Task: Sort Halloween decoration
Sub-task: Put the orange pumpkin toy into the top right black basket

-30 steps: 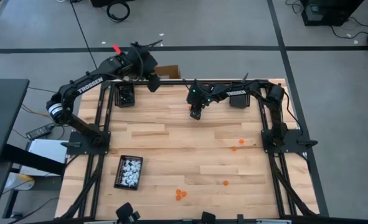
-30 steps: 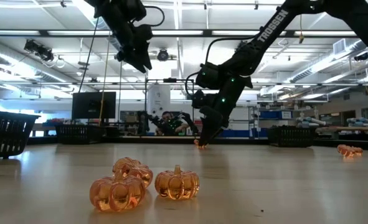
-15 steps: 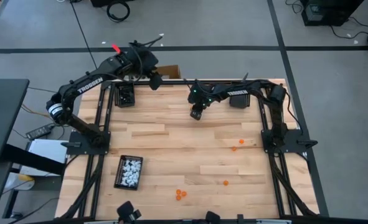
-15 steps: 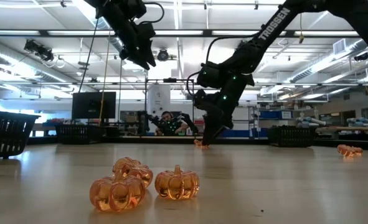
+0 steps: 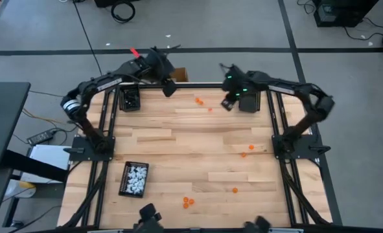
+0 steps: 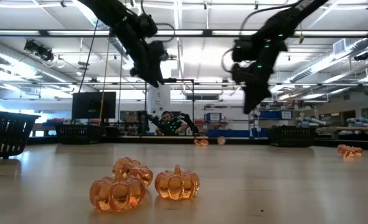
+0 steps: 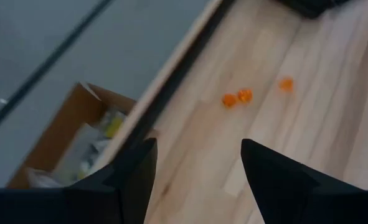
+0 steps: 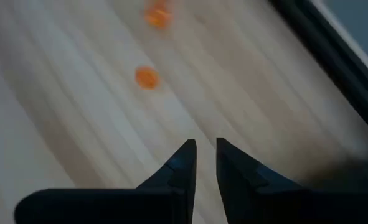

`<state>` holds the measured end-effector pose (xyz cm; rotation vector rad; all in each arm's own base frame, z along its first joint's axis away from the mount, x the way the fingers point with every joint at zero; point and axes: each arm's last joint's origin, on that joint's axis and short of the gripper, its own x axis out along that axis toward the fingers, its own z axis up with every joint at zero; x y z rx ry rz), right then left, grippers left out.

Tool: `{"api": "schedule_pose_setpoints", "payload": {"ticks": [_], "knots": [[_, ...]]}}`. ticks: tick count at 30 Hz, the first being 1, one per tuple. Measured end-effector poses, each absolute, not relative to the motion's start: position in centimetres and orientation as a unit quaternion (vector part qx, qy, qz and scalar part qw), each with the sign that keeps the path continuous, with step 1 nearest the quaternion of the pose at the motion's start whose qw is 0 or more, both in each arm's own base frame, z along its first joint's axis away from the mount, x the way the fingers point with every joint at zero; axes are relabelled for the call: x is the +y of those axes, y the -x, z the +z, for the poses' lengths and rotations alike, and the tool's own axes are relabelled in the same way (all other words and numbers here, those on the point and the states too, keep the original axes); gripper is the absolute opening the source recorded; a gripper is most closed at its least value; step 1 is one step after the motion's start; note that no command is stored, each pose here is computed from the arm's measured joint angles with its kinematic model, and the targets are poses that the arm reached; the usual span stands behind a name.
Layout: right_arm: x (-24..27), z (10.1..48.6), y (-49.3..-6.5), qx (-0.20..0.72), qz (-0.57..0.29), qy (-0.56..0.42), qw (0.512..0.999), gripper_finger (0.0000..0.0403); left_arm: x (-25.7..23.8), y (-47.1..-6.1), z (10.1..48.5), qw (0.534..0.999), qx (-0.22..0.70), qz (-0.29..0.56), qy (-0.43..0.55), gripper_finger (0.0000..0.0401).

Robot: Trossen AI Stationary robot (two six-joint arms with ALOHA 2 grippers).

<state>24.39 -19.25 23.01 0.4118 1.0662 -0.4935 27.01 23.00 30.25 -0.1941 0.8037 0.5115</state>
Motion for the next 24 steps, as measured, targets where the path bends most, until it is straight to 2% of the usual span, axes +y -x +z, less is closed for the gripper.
{"api": "schedule_pose_setpoints", "payload": {"ticks": [6, 10, 14, 18, 24], "knots": [[-18.3, 22.7, -18.2, 0.479, -0.283, -0.238, 0.796, 0.0055, 24.0, -29.0, 26.5, 0.874, 0.421, 0.218, 0.108, 0.0242], [-17.9, 22.7, -19.3, 0.439, -0.276, -0.221, 0.826, 0.0064, 25.1, -31.0, 24.1, 0.897, 0.397, 0.170, 0.093, 0.0242], [-18.6, 22.2, -22.1, 0.449, -0.288, -0.165, 0.829, 0.0098, 26.0, -33.4, 21.9, 0.932, 0.336, 0.108, 0.084, 0.0242], [-21.2, 20.6, -23.5, 0.497, -0.316, -0.177, 0.788, 0.0146, 26.2, -34.5, 20.2, 0.935, 0.329, 0.099, 0.087, 0.0242], [-24.2, 18.2, -23.7, 0.628, -0.274, -0.246, 0.685, 0.0193, 26.1, -34.5, 19.4, 0.927, 0.346, 0.098, 0.105, 0.0242]]}}
